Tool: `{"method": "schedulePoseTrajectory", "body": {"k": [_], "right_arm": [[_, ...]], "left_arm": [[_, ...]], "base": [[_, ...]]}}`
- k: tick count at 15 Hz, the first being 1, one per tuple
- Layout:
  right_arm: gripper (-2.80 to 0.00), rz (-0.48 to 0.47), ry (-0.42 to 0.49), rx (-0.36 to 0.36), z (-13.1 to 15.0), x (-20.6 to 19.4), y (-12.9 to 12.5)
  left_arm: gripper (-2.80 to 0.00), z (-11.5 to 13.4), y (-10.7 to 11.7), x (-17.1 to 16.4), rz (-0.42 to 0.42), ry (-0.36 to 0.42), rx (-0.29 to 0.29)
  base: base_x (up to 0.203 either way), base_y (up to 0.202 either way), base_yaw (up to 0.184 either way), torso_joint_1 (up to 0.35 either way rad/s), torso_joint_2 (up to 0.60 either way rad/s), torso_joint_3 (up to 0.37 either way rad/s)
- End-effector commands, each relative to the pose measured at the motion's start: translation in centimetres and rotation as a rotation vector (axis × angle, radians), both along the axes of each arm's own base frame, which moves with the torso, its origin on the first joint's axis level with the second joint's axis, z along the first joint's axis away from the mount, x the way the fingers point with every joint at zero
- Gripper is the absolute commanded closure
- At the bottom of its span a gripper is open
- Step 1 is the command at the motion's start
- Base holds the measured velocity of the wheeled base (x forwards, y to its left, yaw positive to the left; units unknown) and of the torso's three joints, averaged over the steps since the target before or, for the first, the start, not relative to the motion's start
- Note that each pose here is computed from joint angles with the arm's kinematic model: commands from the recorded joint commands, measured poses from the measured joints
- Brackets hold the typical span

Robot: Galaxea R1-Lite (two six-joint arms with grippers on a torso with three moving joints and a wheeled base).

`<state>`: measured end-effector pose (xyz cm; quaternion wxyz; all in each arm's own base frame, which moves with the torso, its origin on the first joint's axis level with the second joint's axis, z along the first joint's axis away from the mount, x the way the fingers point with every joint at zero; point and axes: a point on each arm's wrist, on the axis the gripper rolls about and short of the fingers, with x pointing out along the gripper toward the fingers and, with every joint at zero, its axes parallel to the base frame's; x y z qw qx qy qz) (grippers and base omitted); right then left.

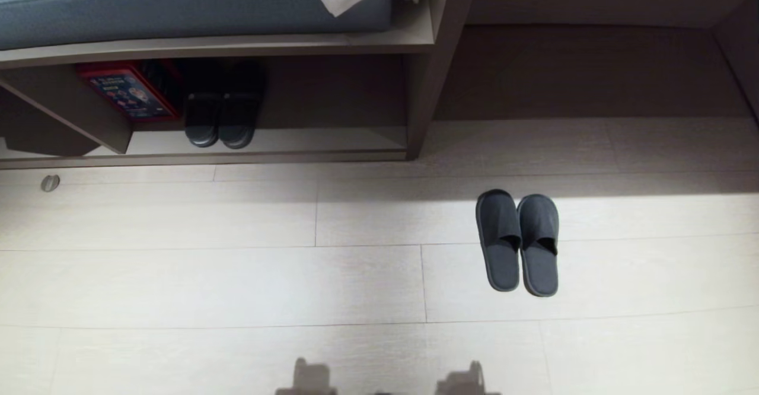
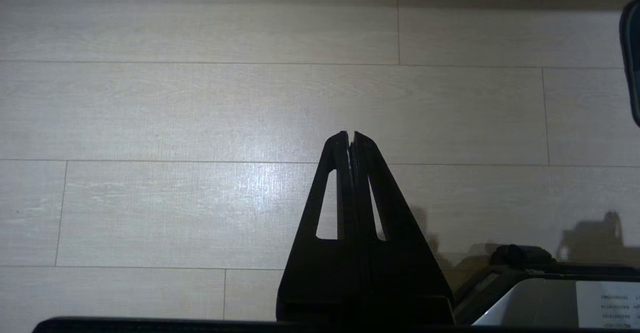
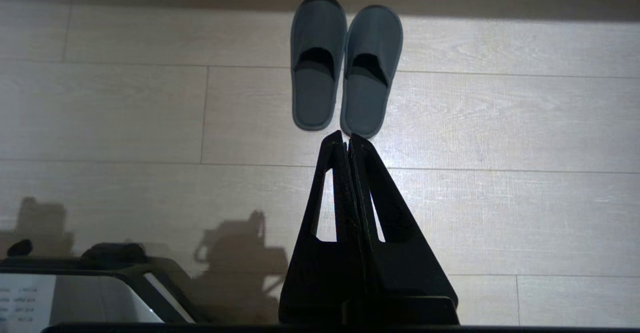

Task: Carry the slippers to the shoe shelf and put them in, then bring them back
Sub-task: Pick up the slippers on the floor

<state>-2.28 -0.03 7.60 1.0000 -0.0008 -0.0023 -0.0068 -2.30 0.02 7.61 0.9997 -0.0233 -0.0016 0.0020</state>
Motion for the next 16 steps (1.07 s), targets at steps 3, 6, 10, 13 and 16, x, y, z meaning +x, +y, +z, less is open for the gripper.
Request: {"method": "schedulePoseTrajectory", "body": {"k": [3, 6, 10, 13, 16], "right_arm": [[0.0, 0.0, 0.0, 0.0, 0.0, 0.0, 0.0], [0.0, 0.0, 0.0, 0.0, 0.0, 0.0, 0.0], [0.0, 0.0, 0.0, 0.0, 0.0, 0.0, 0.0], [0.0, 0.0, 0.0, 0.0, 0.0, 0.0, 0.0], [0.0, 0.0, 0.0, 0.0, 0.0, 0.0, 0.0]], "left_arm": [[0.0, 0.02, 0.0, 0.0, 0.001, 0.0, -0.001], [0.0, 0.04, 0.0, 0.0, 0.001, -0.001, -0.001], [0.0, 0.02, 0.0, 0.0, 0.001, 0.0, -0.001], [0.0, 0.02, 0.0, 0.0, 0.001, 0.0, 0.001], [0.0, 0.02, 0.0, 0.0, 0.001, 0.0, 0.0]], "base": [[0.0, 0.0, 0.0, 0.003, 0.0, -0.198], [0.0, 0.0, 0.0, 0.004, 0.0, -0.198], [0.0, 0.0, 0.0, 0.001, 0.0, -0.197], [0.0, 0.0, 0.0, 0.002, 0.01, -0.201], [0.0, 0.0, 0.0, 0.001, 0.0, -0.193]]}}
